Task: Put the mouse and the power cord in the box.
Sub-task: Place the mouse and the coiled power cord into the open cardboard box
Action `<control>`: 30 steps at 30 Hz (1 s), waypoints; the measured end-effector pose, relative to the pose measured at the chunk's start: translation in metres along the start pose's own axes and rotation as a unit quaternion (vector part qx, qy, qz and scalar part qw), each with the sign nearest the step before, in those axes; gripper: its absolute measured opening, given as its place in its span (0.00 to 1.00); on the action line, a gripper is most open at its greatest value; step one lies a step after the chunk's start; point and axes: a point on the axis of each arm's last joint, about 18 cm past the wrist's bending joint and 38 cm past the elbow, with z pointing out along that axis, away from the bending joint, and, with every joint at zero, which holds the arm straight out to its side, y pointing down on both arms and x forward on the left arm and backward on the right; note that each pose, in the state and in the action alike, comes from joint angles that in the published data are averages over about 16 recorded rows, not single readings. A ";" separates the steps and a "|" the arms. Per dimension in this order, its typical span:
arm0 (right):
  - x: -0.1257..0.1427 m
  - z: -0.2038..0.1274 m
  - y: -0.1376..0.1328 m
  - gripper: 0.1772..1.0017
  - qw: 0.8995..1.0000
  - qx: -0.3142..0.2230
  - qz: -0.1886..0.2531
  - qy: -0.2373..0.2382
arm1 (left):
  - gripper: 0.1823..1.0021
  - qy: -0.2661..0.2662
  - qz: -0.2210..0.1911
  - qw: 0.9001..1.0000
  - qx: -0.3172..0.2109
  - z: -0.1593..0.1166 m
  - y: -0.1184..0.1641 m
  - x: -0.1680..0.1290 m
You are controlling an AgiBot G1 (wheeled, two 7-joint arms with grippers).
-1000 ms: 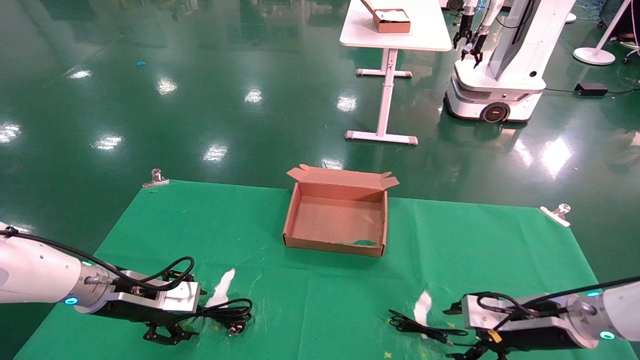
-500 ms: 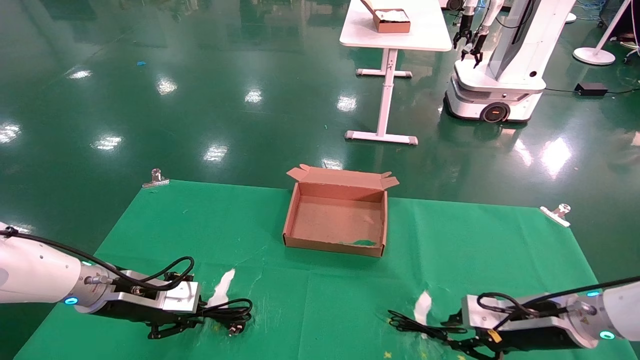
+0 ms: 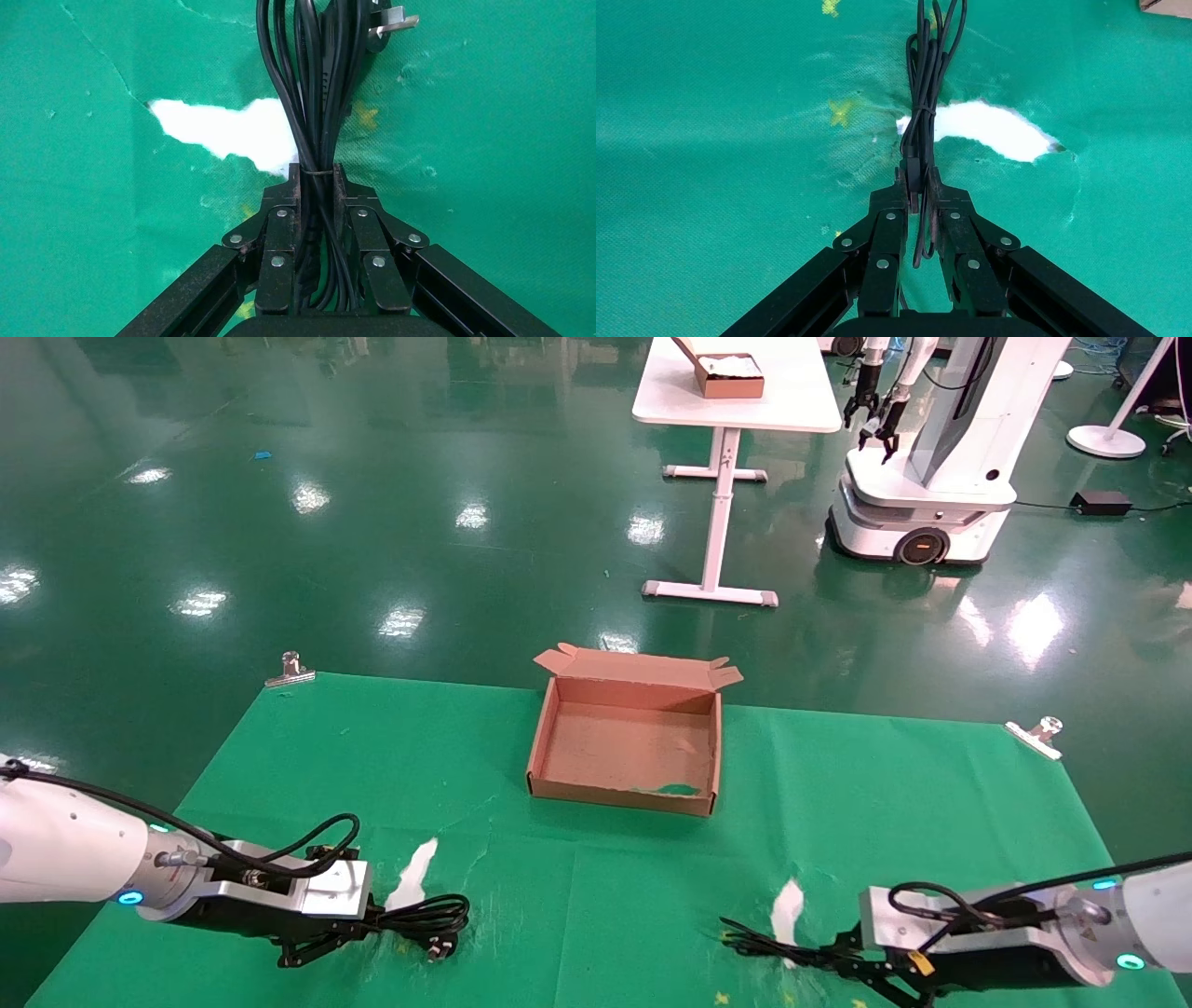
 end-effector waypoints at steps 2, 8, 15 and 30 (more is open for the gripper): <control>0.008 -0.010 -0.003 0.08 1.000 0.008 0.003 0.015 | 0.11 -0.009 -0.014 1.000 0.012 -0.008 -0.005 -0.007; 0.046 -0.057 -0.022 0.06 0.996 0.044 0.005 0.075 | 0.10 -0.054 -0.069 0.994 0.071 -0.045 -0.030 -0.041; 0.096 -0.107 -0.080 0.06 0.985 0.102 -0.025 0.139 | 0.10 -0.126 -0.126 0.972 0.154 -0.095 -0.080 -0.096; 0.131 0.002 -0.187 0.06 0.976 0.128 -0.027 0.174 | 0.10 -0.232 -0.154 0.942 0.185 -0.139 -0.146 -0.168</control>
